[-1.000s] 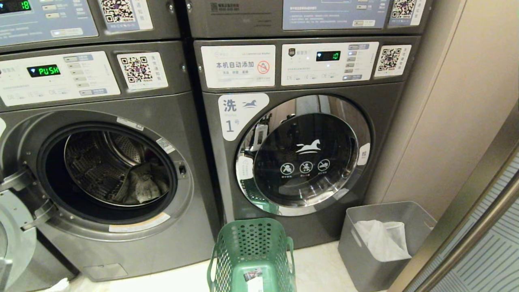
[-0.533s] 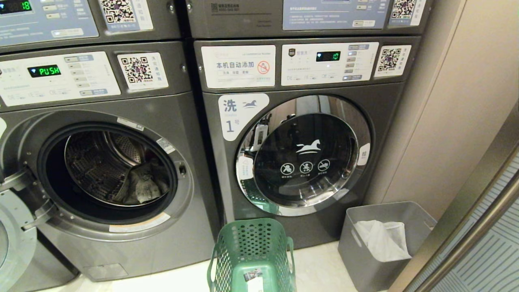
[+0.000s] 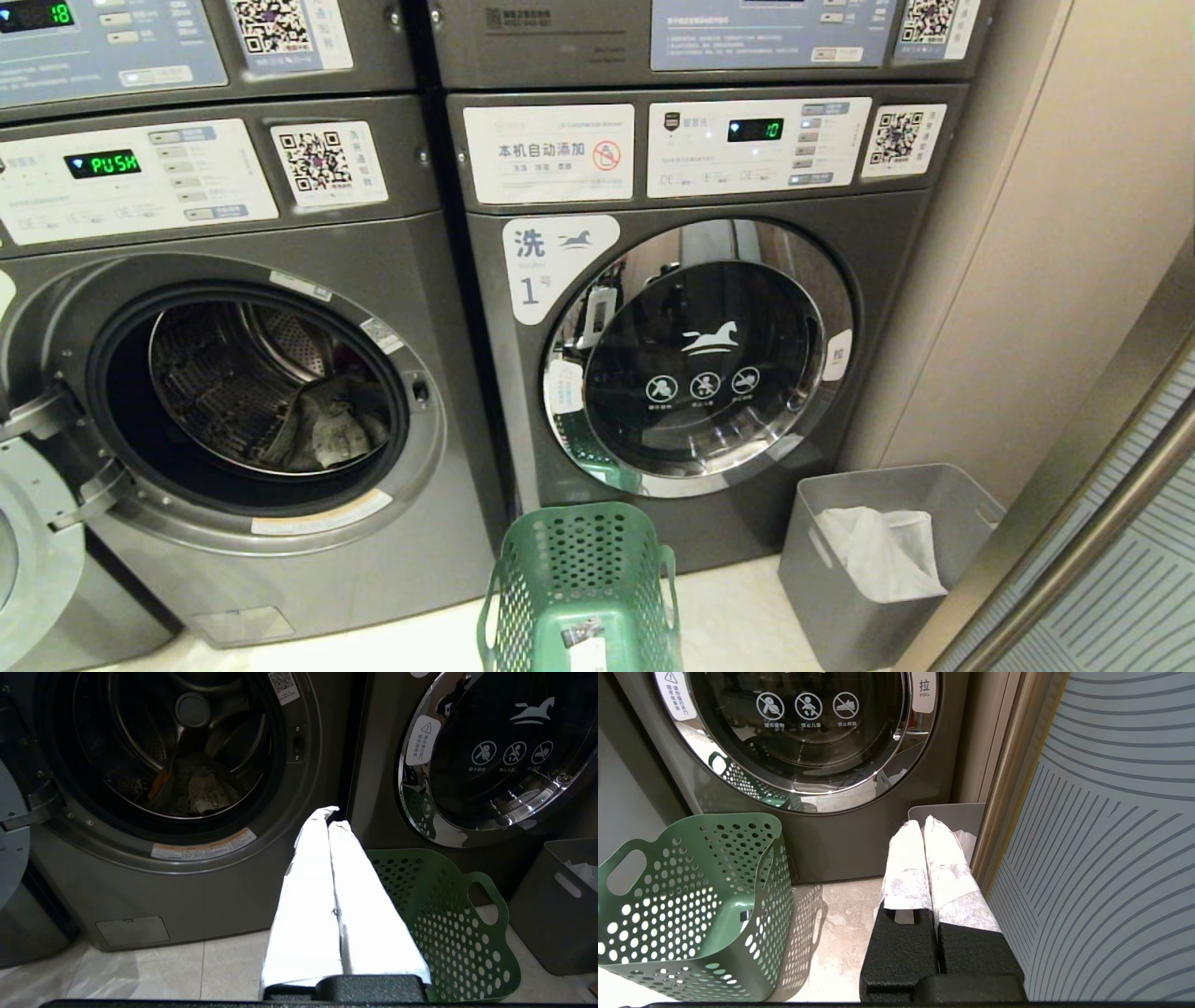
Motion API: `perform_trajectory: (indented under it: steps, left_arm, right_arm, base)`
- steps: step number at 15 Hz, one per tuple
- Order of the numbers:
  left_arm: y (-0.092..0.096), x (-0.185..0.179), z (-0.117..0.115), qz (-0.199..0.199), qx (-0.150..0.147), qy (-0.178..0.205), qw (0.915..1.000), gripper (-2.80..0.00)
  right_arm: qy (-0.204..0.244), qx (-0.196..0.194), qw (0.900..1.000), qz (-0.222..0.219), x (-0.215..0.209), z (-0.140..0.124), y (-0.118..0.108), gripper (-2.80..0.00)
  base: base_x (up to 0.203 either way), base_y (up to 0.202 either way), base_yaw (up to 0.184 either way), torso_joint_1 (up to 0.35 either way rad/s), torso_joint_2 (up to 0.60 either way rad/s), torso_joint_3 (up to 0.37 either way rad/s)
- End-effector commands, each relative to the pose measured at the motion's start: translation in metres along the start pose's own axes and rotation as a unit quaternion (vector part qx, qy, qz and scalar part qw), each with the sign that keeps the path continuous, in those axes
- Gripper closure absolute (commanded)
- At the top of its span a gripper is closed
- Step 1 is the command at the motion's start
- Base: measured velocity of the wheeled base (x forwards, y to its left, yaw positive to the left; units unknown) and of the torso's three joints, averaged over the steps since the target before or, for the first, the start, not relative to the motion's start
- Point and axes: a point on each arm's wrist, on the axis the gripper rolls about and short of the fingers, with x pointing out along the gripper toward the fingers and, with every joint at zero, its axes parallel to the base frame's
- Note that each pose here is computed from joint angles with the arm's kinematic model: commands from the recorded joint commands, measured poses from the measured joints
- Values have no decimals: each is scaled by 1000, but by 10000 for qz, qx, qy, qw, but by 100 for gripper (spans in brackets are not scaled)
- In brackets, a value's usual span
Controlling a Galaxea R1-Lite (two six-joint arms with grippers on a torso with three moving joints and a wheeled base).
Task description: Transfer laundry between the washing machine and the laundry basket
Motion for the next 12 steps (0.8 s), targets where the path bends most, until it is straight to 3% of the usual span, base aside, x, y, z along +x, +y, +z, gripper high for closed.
perform_trajectory:
  steps: [1, 12]
  left_arm:
    - [0, -1, -12, -7, -18, -9, 10000, 0]
    - [0, -1, -12, -7, -39, -1, 10000, 0]
  right_arm:
    - [1, -3, 10000, 2, 0, 0, 0, 0]
    - [7, -3, 10000, 2, 0, 0, 0, 0]
  base:
    - [0, 0, 0, 0, 0, 0]
    - [0, 0, 0, 0, 0, 0]
